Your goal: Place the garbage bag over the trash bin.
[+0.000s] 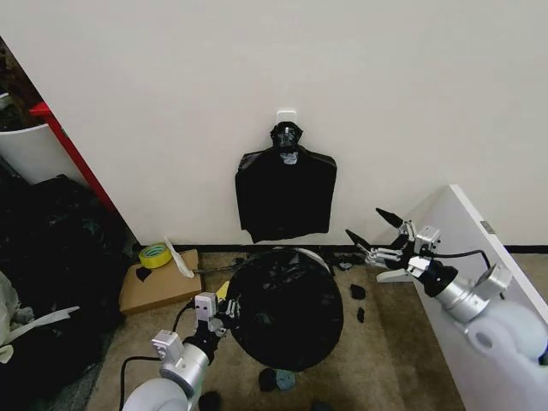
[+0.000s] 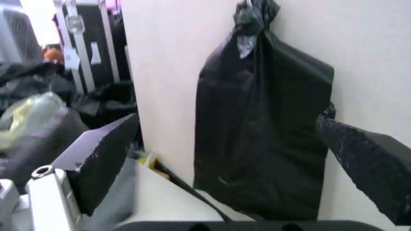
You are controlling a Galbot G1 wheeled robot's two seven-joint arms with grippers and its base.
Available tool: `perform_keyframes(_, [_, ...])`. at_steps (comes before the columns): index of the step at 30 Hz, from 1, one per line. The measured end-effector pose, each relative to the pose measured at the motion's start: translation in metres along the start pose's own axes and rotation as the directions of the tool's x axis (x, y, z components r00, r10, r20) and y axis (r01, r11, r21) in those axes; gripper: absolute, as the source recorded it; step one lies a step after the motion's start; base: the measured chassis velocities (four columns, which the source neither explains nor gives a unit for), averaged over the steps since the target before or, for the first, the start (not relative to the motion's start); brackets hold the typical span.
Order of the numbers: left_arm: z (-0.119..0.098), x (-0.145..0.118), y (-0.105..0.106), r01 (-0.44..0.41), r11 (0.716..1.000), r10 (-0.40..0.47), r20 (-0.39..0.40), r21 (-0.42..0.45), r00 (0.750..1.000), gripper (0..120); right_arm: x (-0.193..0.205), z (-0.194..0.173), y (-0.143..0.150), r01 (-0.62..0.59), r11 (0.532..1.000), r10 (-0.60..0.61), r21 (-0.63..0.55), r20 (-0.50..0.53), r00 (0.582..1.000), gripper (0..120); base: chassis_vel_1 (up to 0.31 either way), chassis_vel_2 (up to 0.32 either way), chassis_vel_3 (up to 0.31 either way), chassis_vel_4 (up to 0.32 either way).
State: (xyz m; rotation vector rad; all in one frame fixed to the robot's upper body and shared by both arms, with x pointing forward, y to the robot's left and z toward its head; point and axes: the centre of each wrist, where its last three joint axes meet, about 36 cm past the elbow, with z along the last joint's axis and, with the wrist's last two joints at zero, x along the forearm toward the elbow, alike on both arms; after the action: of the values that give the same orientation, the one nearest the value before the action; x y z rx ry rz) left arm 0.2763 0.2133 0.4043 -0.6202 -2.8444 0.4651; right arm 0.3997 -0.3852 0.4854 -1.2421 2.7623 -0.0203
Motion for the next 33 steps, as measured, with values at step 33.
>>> perform_keyframes(33, [-0.003, -0.015, 0.005, -0.135, 0.968, 0.145, 0.031, -0.21, 0.989, 0, -0.018, 0.02, 0.004, 0.165, 0.986, -0.157, 0.031, -0.188, 0.97, 100, 0.0, 0.0, 0.0, 0.0])
